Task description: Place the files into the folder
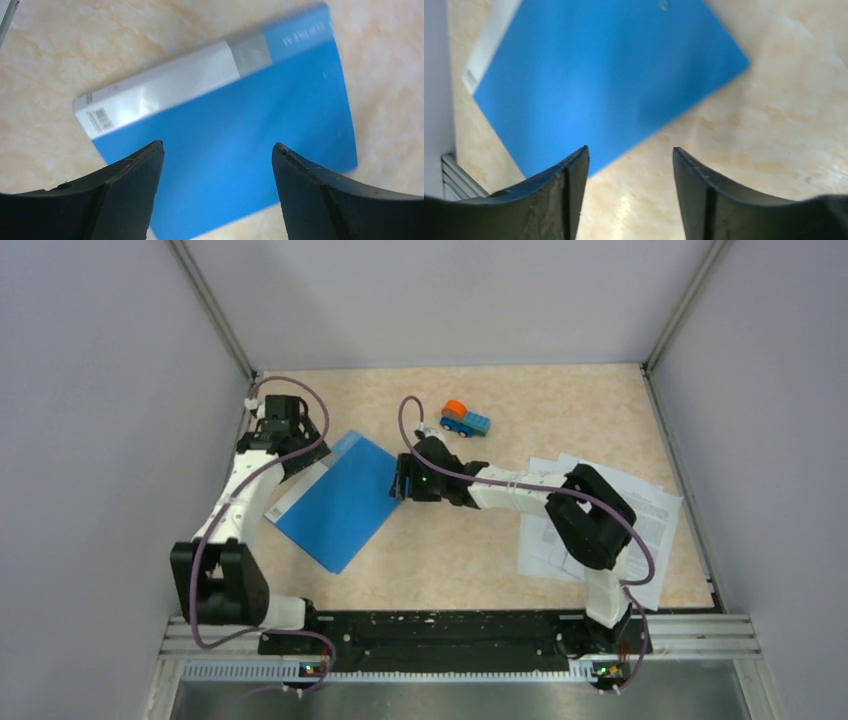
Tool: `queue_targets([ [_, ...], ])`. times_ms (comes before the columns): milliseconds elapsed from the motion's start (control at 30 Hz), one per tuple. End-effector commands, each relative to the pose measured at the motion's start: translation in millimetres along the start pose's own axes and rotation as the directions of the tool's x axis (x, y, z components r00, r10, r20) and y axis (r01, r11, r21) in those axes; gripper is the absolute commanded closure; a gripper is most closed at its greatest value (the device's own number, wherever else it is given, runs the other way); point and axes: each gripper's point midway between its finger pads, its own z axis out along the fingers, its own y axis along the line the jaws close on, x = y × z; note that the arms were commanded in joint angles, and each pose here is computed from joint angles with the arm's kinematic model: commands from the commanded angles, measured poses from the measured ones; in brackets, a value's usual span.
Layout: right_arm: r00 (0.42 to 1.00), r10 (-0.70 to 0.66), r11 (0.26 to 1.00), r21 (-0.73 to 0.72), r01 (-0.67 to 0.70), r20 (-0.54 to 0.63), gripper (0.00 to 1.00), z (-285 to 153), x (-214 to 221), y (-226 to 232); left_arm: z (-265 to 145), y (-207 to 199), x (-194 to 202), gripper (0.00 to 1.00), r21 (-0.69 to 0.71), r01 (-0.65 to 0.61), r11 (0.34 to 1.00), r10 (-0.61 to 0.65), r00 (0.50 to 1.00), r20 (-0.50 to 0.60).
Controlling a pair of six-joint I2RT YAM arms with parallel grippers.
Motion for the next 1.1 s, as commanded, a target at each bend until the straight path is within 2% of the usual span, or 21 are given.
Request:
queue_targets([
  [0,0.995,0.025,0.991,-0.131,-0.012,0.095,0.33,-37,-24,28,52,5,-62,0.16,0.005,0.241,0.970,-0.241,0.968,0.068],
  [200,0.997,0.037,0.987,-0.156,-0.026,0.068,0.17,-46,7,7,123,20,-68,0.13,0.009,0.311,0.950,-0.309,0.948,-0.079],
  [300,0.998,0.043,0.983,-0.178,-0.033,0.055,0.12,-46,18,2,144,22,-51,0.13,0.002,0.329,0.944,-0.322,0.924,-0.207],
  [433,0.997,0.061,0.978,-0.202,-0.052,0.039,0.07,-45,29,-2,160,20,-30,0.13,0.000,0.343,0.939,-0.328,0.900,-0.288],
  [567,0.997,0.081,0.975,-0.211,-0.076,0.017,0.05,-40,39,-6,158,22,-4,0.15,-0.042,0.368,0.929,-0.361,0.874,-0.325],
  [700,0.994,0.106,0.976,-0.191,-0.101,0.017,0.04,-36,41,-16,148,18,43,0.19,-0.082,0.407,0.910,-0.407,0.835,-0.369],
  [867,0.988,0.154,0.980,-0.132,-0.148,0.031,0.04,-40,36,-49,120,0,101,0.20,-0.087,0.435,0.896,-0.433,0.813,-0.390],
  [1067,0.982,0.177,0.984,-0.044,-0.174,0.072,0.04,-62,31,-90,83,-48,149,0.20,0.012,0.388,0.921,-0.344,0.830,-0.439],
])
